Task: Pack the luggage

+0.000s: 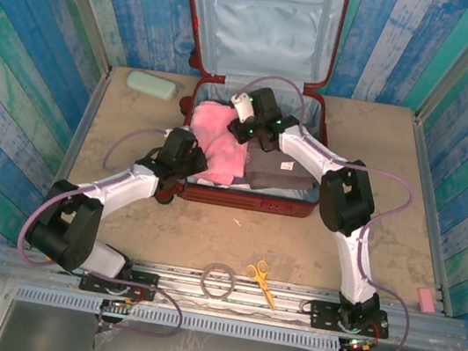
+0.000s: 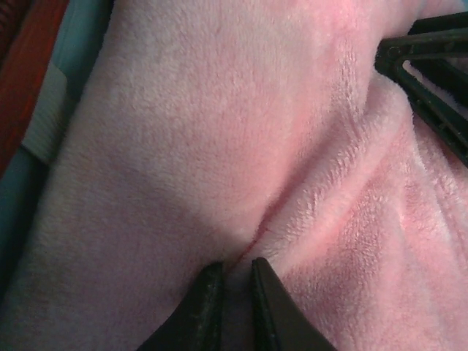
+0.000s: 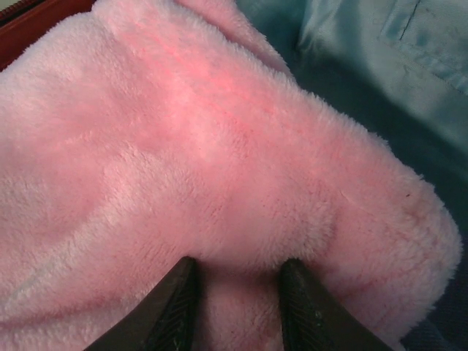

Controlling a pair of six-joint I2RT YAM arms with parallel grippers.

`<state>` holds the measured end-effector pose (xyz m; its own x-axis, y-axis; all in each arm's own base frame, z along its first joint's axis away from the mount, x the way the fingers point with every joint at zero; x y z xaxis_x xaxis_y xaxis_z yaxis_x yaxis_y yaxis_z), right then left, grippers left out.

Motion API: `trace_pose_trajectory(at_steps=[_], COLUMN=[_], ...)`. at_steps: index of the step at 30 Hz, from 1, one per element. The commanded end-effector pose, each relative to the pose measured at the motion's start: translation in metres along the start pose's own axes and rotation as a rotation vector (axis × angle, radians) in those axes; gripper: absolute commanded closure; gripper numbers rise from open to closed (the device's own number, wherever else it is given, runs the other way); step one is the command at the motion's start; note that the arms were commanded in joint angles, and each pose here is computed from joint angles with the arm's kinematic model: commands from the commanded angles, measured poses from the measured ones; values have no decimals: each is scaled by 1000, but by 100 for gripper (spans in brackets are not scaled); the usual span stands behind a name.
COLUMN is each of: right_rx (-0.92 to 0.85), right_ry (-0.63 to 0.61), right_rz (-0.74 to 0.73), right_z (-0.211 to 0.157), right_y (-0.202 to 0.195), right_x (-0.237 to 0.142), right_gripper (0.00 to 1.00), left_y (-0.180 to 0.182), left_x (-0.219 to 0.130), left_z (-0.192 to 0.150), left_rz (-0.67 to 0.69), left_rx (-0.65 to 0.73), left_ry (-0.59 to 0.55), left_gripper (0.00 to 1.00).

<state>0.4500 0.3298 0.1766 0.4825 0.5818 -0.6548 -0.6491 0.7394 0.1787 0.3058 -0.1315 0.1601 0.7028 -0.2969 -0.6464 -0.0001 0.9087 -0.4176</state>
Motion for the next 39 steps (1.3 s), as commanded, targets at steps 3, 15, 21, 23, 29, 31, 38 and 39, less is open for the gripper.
trace_pose_trajectory(at_steps=[3,15,21,23,29,31,38,39], right_rx=[-109,-201,-127,-120,-96,-88,-91,-89], right_ry=[-118,-643,-844,-900,-1000,-1009,-1034,-1030], right_rz=[12,-315,-354,-367,-408,-415,-407,-409], right_z=[41,132,153,154,159,162,165,164], right_y=[-7,-111,-184,-201,-230,-234,-238,-238], right_x=[-54,-166,-182,-176,-171,-167,-162,-161], right_gripper=[58,31,39,42,48,51,78,82], left_y=[-12,-50,-81,-83,-99,-108,-123,-121], left_x=[-27,-107,-119,-123,-109,-99,-62,-58], left_z=[37,46,-52,-75,-132,-137,-147,-149], left_rz=[39,-102,-345,-392,-392,-382,-253,-235], left_rx=[81,175,222,266,573,628,735,724], left_ry=[-147,-260,-209,-217,-176,-151,-128,-127], left_gripper=[50,21,28,30,31,31,33,34])
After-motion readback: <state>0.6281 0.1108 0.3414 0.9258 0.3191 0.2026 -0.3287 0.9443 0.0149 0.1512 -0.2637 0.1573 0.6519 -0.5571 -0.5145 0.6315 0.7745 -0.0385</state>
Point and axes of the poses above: each hand's point on the last joint's axis, 136 mm out from that joint toward the fingers, its own x axis out along the fingers, its own y axis along the line the jaws close on, z = x × y, the point moved 8 cm from there along -x, back along the fingers, and after that the axes turned 10 degrees about x, right-handed, at the moved point
